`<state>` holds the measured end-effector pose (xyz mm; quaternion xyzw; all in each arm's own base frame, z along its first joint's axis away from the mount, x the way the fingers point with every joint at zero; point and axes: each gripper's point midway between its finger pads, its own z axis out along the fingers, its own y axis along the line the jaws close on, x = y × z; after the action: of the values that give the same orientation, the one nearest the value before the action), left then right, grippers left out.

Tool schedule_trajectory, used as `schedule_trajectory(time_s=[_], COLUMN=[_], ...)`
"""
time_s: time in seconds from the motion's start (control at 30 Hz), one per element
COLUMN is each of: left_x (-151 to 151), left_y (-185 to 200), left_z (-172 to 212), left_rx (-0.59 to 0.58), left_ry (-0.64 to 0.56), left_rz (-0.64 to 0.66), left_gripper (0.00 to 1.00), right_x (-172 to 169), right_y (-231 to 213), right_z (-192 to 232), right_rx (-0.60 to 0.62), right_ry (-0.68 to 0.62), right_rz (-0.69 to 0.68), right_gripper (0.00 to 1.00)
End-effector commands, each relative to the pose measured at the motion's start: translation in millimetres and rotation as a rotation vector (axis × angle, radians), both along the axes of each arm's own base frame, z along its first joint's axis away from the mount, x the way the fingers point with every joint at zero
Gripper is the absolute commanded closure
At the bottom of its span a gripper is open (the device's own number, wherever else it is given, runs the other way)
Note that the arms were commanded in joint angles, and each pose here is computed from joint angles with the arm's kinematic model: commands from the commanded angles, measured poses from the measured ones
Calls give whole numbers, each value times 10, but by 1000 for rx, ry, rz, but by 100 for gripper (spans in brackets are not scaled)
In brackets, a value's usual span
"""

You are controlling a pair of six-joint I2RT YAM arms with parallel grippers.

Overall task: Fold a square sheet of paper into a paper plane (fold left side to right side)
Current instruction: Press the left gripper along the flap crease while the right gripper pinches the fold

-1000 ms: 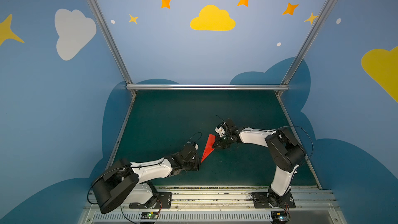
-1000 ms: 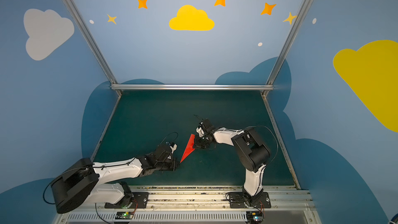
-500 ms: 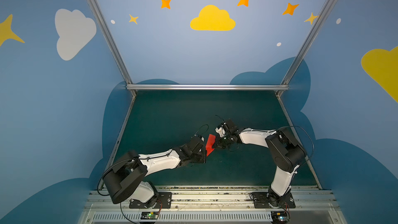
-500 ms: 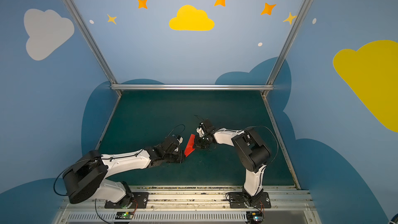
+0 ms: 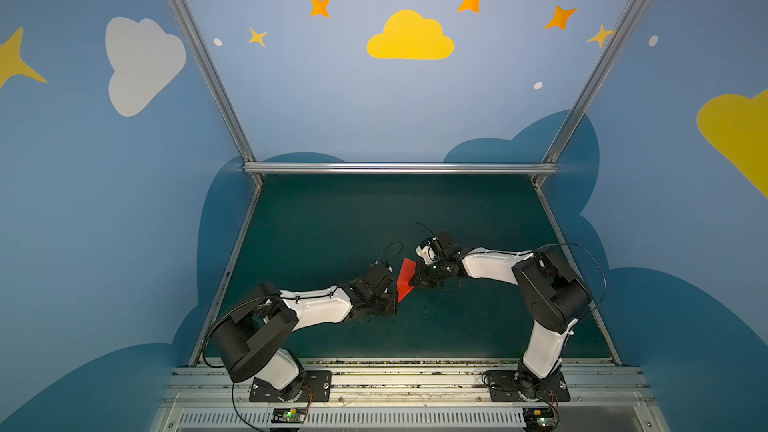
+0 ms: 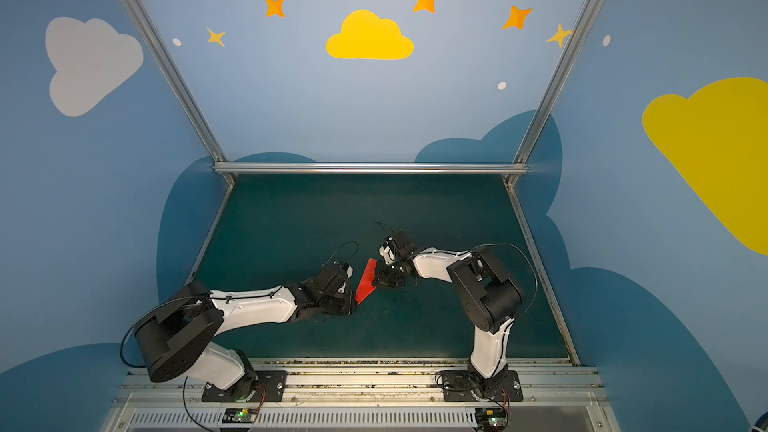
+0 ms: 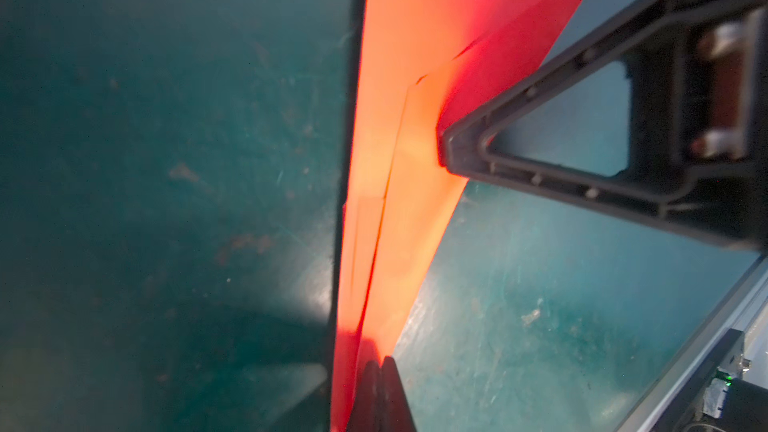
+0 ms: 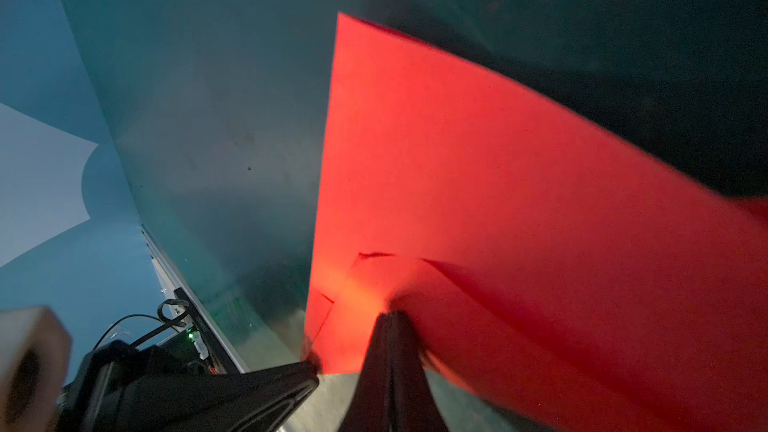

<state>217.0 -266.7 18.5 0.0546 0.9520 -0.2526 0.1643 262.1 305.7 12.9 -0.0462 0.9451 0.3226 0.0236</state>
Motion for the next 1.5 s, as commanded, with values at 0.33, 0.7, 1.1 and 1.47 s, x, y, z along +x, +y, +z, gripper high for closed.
schedule_trajectory(time_s=[0.33,0.7,1.1,1.47], left_x=[-223,-390,-179,-61], left_y=[262,401,222,37], left_z=[-155,-208,327,213], left_rx=[34,27,-53,-39], left_ry=[34,54,-46,-31], left_rz=[12,24,29,-17], left_gripper=[97,97,97,97], right_x=[-394,-378,-377,-392], right_y=[-462,-437,-410,-412], right_z=[-640,-618,-616,-618], right_rx=[-273,-275,-276,-279], right_ry=[140,139,138,140], right_rz=[-14,-19,-15,-14], right_gripper=[100,100,100,100])
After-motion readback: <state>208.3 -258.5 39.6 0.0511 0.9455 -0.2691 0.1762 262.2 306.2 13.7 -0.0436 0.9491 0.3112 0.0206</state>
